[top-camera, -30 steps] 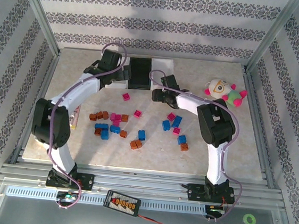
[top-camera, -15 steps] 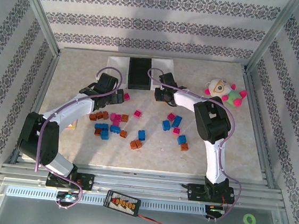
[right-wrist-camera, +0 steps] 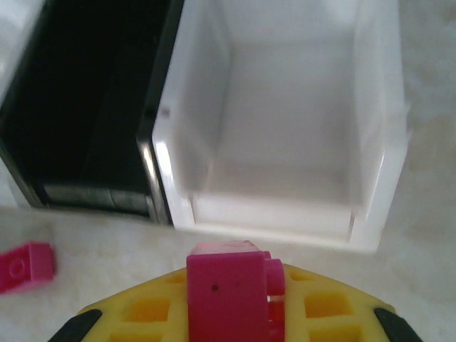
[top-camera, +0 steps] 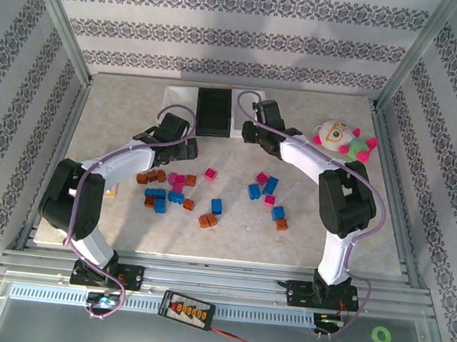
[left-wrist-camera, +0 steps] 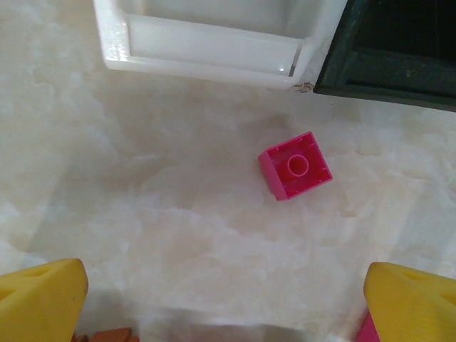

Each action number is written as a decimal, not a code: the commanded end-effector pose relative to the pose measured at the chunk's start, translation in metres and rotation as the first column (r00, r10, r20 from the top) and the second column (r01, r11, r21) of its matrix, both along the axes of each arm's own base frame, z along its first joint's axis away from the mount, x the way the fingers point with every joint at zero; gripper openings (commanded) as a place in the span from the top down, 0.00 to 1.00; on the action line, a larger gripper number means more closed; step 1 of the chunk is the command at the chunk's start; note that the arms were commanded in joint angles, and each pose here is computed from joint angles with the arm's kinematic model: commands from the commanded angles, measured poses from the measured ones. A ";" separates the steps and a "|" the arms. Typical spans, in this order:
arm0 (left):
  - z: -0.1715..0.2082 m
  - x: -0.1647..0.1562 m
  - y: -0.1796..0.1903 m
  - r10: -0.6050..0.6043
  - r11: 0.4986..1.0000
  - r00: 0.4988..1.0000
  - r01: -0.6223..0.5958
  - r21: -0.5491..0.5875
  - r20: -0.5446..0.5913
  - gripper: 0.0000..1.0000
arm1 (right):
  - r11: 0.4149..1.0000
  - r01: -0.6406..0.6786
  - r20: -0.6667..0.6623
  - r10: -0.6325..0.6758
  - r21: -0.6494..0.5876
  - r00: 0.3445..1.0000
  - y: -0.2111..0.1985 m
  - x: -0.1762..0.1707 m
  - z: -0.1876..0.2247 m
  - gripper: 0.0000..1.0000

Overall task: Sort the legos into containers by color
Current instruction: Place the lego in the container, then pick up the lego from the center of the table, then place the lego in the container.

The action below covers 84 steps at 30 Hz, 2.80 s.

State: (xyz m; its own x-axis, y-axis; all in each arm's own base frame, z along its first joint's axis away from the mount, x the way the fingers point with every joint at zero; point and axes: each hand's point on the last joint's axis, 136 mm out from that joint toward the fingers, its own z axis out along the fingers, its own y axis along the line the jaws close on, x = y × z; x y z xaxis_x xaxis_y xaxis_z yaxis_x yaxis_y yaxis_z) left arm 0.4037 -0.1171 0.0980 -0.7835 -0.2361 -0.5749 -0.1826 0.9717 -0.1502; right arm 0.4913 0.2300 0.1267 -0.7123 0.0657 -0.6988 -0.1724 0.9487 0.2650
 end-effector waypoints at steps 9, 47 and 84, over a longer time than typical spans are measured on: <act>-0.001 0.018 -0.016 0.011 0.999 1.000 -0.011 -0.045 0.005 0.01 | 0.997 0.072 0.058 -0.072 0.003 0.996 -0.001 0.087 -0.006 0.82; -0.066 0.060 -0.032 0.123 0.992 0.976 -0.115 0.058 -0.180 0.50 | 0.996 -0.034 0.109 0.024 0.084 0.994 -0.044 -0.101 0.040 0.26; 0.058 0.182 -0.199 -0.200 0.966 0.937 0.237 -0.102 0.286 0.73 | 0.985 0.106 0.137 -0.125 0.134 0.983 -0.103 -0.115 0.059 0.24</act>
State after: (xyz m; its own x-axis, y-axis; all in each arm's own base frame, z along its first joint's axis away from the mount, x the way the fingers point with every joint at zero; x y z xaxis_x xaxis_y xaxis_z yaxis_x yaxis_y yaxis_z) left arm 0.5696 -0.3130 0.1558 -0.6712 -0.1889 -0.7168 0.0616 0.9494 -0.3079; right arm 0.3822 0.1299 0.1869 -0.5825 0.2152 -0.7839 -0.1177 0.9318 0.3432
